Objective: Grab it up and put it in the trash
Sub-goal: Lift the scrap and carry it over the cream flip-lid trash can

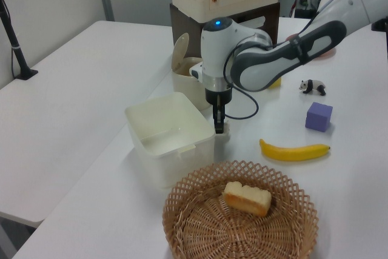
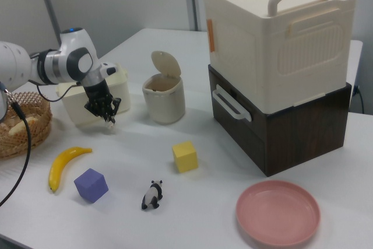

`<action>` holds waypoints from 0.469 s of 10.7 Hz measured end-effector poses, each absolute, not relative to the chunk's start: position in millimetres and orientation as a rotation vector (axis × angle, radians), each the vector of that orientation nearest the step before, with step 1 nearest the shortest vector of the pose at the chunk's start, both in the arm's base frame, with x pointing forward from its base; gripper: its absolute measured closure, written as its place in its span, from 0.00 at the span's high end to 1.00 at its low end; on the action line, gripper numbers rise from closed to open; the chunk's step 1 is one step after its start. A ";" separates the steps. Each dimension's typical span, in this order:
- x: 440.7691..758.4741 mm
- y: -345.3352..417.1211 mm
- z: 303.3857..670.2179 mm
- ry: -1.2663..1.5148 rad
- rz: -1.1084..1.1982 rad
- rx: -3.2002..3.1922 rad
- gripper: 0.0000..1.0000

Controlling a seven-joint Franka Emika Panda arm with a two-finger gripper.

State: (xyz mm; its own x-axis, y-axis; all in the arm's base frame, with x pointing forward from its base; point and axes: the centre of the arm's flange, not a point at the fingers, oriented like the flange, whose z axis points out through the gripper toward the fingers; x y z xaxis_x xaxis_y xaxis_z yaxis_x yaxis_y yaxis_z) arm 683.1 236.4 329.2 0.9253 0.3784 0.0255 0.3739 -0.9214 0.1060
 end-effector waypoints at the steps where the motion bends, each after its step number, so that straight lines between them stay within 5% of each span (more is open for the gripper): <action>1: 682.1 232.1 345.0 0.573 0.069 2.983 0.14; 5: 659.3 198.9 465.5 0.560 0.054 3.006 0.14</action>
State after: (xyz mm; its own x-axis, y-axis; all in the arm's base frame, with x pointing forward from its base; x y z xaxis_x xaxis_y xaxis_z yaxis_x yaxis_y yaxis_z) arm 659.3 198.9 465.5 0.9324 0.3610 0.0191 0.3581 -0.9295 0.0884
